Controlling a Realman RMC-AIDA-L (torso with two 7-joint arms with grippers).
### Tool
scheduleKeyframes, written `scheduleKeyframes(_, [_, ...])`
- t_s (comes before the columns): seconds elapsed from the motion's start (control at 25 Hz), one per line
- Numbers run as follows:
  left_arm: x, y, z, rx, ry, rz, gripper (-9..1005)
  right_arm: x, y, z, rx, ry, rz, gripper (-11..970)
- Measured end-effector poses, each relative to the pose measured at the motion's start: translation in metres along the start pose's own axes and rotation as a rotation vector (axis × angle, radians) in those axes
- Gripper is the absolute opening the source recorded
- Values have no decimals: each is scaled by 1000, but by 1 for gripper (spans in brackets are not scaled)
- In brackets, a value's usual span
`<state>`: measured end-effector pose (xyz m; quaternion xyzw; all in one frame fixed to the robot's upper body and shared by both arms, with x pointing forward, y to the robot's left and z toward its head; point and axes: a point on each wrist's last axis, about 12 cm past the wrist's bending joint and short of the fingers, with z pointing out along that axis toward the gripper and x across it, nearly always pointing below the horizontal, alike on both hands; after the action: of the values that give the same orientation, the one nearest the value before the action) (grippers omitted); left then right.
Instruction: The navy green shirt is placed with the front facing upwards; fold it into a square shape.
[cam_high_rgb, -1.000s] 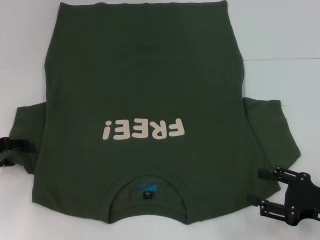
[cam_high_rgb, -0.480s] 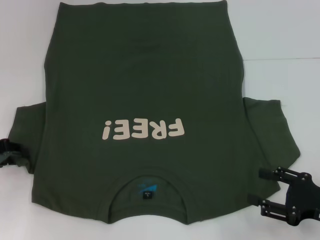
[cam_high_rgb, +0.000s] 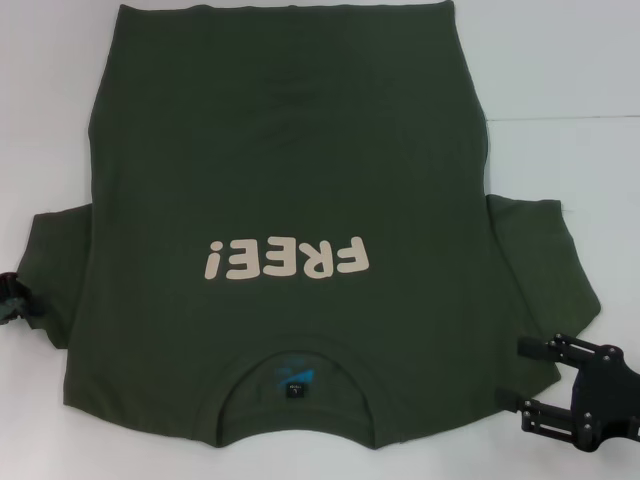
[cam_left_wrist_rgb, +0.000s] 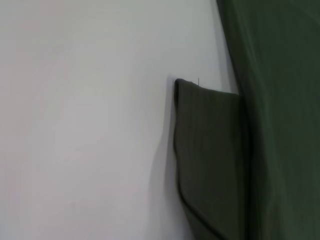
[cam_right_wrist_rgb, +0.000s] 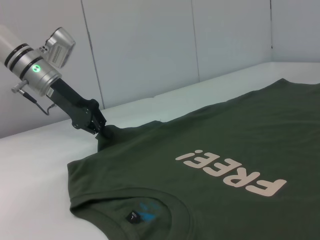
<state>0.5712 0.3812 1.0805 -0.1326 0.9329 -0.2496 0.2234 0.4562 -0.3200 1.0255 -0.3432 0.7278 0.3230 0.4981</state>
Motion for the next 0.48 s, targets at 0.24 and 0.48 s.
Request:
scheduleKeyframes(0.24, [-2, 1, -2, -1, -10, 17, 30, 0, 0, 0, 0, -1, -1, 765])
scheduleKeyframes(0.48, [-11, 9, -18, -44, -45, 47, 21, -1, -1, 0, 3, -5, -1, 765])
